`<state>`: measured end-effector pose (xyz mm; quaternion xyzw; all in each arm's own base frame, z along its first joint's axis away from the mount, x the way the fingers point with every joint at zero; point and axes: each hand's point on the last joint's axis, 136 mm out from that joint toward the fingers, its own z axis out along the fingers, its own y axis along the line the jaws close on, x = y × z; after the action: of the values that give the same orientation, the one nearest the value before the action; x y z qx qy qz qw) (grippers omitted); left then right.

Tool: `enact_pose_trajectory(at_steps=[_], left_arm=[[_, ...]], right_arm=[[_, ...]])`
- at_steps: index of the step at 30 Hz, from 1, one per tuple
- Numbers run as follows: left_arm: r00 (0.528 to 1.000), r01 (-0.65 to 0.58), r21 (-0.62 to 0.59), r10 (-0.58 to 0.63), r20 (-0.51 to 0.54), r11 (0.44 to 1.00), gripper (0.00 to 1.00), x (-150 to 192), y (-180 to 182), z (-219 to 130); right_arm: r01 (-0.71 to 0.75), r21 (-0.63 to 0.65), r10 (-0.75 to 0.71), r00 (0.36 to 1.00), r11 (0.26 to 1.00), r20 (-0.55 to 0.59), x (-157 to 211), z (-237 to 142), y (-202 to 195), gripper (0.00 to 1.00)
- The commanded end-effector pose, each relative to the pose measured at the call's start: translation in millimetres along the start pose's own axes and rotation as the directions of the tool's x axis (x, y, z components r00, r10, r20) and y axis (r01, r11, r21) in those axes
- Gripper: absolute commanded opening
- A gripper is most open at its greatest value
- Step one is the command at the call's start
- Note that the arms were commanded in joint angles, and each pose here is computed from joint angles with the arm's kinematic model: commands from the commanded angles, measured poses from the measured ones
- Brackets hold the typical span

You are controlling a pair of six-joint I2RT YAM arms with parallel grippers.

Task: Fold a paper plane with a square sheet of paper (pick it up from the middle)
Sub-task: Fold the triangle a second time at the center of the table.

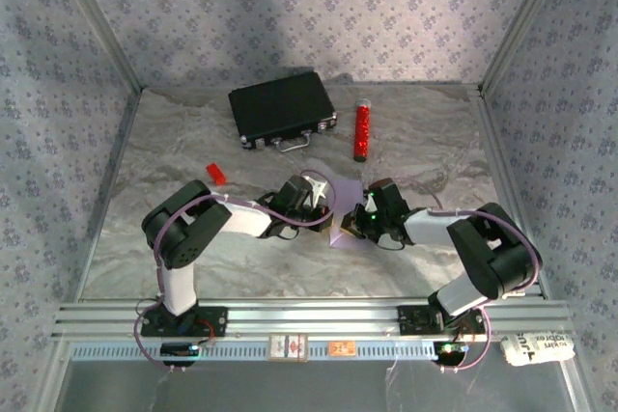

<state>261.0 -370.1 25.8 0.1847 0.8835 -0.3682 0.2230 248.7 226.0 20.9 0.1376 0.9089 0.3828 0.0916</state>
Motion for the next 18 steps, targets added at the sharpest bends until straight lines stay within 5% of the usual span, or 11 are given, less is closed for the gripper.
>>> enact_pose_trajectory(at_steps=[1, 9, 18], left_arm=[[0.998, 0.015, -0.03, -0.017, -0.058, 0.999, 0.02, 17, 12, 8], [0.998, 0.016, -0.03, -0.018, -0.062, 0.999, 0.02, 18, 12, 8], [0.997, 0.018, -0.025, -0.02, -0.072, 1.0, 0.02, 19, 11, 10]], right_arm=[[-0.028, 0.008, 0.028, 0.999, 1.0, 0.017, -3, 0, -6, 0.0], [0.017, -0.054, -0.013, 0.997, 0.998, 0.072, -25, -17, 26, 0.02], [-0.058, 0.028, 0.057, 0.997, 0.998, 0.056, -20, -2, -17, 0.0]])
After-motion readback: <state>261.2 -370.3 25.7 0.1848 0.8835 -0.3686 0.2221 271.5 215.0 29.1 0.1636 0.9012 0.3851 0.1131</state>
